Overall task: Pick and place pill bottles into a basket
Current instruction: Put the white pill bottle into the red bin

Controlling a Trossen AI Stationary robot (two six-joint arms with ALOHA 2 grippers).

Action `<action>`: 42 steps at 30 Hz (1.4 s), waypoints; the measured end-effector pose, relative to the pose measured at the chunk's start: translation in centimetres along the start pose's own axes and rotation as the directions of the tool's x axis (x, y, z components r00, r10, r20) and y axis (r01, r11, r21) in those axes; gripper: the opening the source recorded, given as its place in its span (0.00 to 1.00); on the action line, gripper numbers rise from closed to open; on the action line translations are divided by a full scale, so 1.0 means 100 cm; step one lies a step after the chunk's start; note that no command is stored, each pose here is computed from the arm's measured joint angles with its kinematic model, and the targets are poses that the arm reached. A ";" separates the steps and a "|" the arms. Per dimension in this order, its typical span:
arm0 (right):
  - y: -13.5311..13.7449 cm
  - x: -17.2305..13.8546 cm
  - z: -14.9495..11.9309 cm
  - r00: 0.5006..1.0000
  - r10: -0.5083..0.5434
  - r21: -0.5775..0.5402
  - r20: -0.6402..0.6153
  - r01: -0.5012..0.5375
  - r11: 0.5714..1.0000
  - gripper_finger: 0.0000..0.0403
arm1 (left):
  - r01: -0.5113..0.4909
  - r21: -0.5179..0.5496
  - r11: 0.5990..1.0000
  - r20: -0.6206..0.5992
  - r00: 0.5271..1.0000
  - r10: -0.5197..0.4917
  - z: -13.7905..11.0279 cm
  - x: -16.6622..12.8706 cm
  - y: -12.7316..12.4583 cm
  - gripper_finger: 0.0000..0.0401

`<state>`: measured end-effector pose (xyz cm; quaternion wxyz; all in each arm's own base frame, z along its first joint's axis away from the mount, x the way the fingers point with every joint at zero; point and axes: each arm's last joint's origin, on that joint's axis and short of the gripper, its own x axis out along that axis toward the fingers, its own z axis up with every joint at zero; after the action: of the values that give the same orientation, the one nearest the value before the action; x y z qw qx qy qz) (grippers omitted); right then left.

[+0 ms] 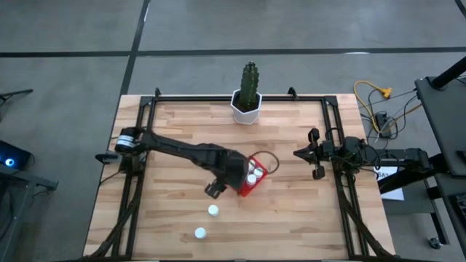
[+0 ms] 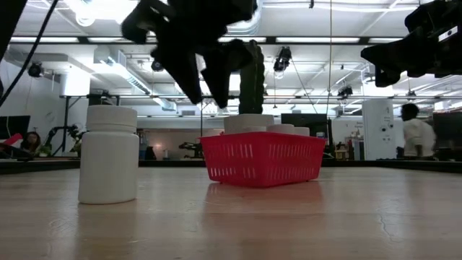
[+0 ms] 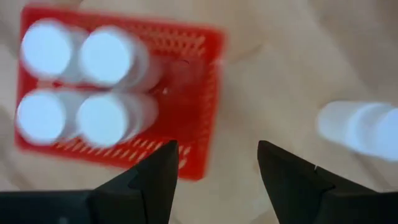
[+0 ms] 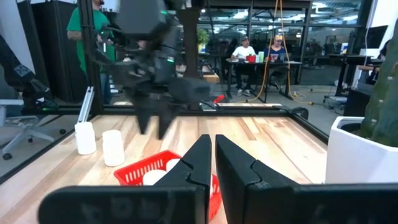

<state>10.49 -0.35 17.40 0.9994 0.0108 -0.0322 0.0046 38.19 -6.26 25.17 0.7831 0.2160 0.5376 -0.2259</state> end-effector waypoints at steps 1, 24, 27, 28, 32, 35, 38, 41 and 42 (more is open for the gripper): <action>0.000 0.000 0.000 1.000 0.000 -0.002 0.000 0.000 1.000 0.03 | 0.002 0.015 1.000 0.009 1.000 -0.002 0.003 -0.001 -0.005 0.50; 0.000 0.000 0.000 1.000 0.000 -0.001 0.000 0.000 1.000 0.03 | 0.085 -0.004 0.996 -0.083 0.993 -0.085 0.028 -0.007 -0.106 0.50; 0.000 0.000 0.000 1.000 0.000 -0.001 0.000 0.000 1.000 0.03 | 0.092 -0.019 0.996 -0.080 0.992 -0.093 0.030 -0.007 -0.116 0.50; 0.000 0.000 0.000 1.000 0.000 -0.001 0.000 0.000 1.000 0.03 | 0.093 -0.025 0.995 -0.080 0.992 -0.095 0.030 -0.007 -0.118 0.50; 0.000 0.000 0.000 1.000 0.000 -0.001 0.000 0.000 1.000 0.03 | 0.079 -0.036 0.996 -0.090 0.992 -0.082 0.029 -0.006 -0.123 0.50; 0.000 0.000 0.000 1.000 0.001 0.000 0.000 -0.001 1.000 0.03 | 0.058 -0.049 0.997 -0.102 0.993 -0.063 0.028 -0.004 -0.123 0.50; 0.000 0.000 0.000 1.000 0.000 -0.001 0.000 0.000 1.000 0.03 | 0.048 -0.048 0.998 -0.112 0.992 -0.053 0.026 -0.003 -0.123 0.50; 0.000 0.000 0.000 1.000 0.000 -0.001 0.000 0.000 1.000 0.03 | 0.042 -0.050 0.998 -0.118 0.992 -0.048 0.024 0.000 -0.120 0.50; 0.000 0.000 0.000 1.000 0.000 -0.001 0.000 0.000 1.000 0.03 | 0.042 -0.052 0.998 -0.124 0.991 -0.049 0.023 0.001 -0.119 0.50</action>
<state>10.49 -0.34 17.40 0.9994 0.0103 -0.0320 0.0048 32.97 -17.20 24.66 0.7476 0.1982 0.5958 -0.2164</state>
